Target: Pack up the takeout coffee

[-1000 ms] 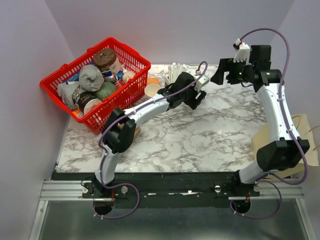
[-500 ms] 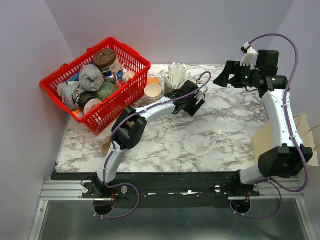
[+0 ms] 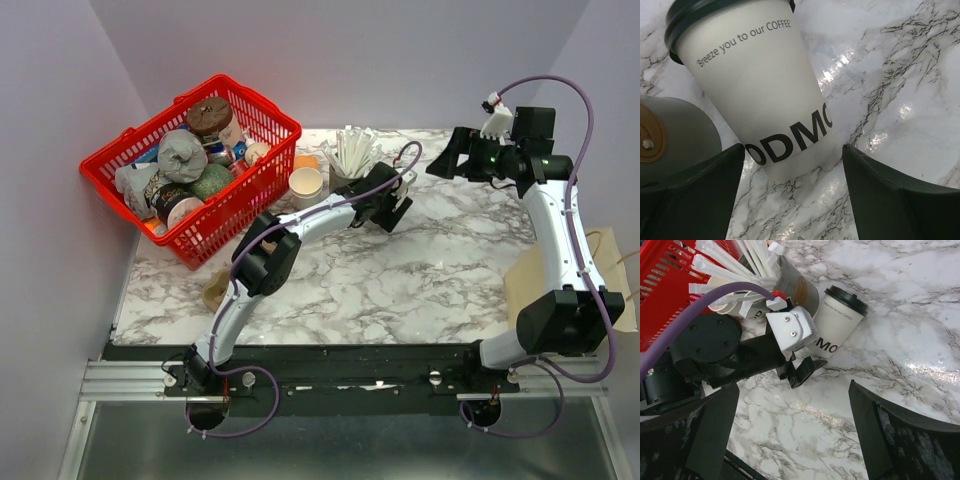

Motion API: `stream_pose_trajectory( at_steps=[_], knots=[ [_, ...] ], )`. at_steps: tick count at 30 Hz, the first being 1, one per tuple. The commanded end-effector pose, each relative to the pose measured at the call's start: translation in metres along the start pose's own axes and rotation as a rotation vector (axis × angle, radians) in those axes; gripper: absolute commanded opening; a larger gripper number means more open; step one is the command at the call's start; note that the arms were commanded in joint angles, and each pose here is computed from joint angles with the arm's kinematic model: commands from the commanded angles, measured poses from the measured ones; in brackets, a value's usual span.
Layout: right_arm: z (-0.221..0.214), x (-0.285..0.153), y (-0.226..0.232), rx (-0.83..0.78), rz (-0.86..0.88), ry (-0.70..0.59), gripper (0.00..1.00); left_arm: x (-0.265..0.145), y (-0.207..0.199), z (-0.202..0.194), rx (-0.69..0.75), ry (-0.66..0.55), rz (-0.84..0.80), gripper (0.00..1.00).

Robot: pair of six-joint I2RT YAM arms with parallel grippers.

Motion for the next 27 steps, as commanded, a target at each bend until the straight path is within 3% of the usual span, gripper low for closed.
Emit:
stream_pose_trajectory(
  at_steps=[1, 8, 13, 22, 27],
  knots=[
    [0.002, -0.008, 0.005, 0.002, 0.031, -0.03, 1.0, 0.008, -0.003, -0.004, -0.04, 0.024, 0.019, 0.86],
    [0.0, -0.007, 0.002, 0.012, 0.032, -0.027, 1.0, 0.009, -0.007, -0.003, -0.078, 0.017, -0.008, 0.86],
    [-0.002, -0.007, 0.001, 0.023, 0.034, -0.022, 1.0, -0.004, -0.015, 0.007, -0.171, -0.007, -0.059, 0.98],
    [-0.003, -0.01, 0.001, 0.029, 0.035, -0.025, 1.0, 0.002, -0.022, 0.012, -0.339, -0.025, -0.057, 0.98],
    [-0.007, -0.01, -0.002, 0.037, 0.03, -0.02, 1.0, 0.012, -0.028, 0.017, -0.324, -0.053, -0.059, 0.99]
  ],
)
Point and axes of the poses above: each gripper's point midway between its finger pads, its own x axis out along the fingers, its own y axis along the line the jaws close on, z = x × y, the point moved 9 cm from there along -x, back along the fingers, and after that the axes turned 9 degrees about x, right-handed, at the moved point
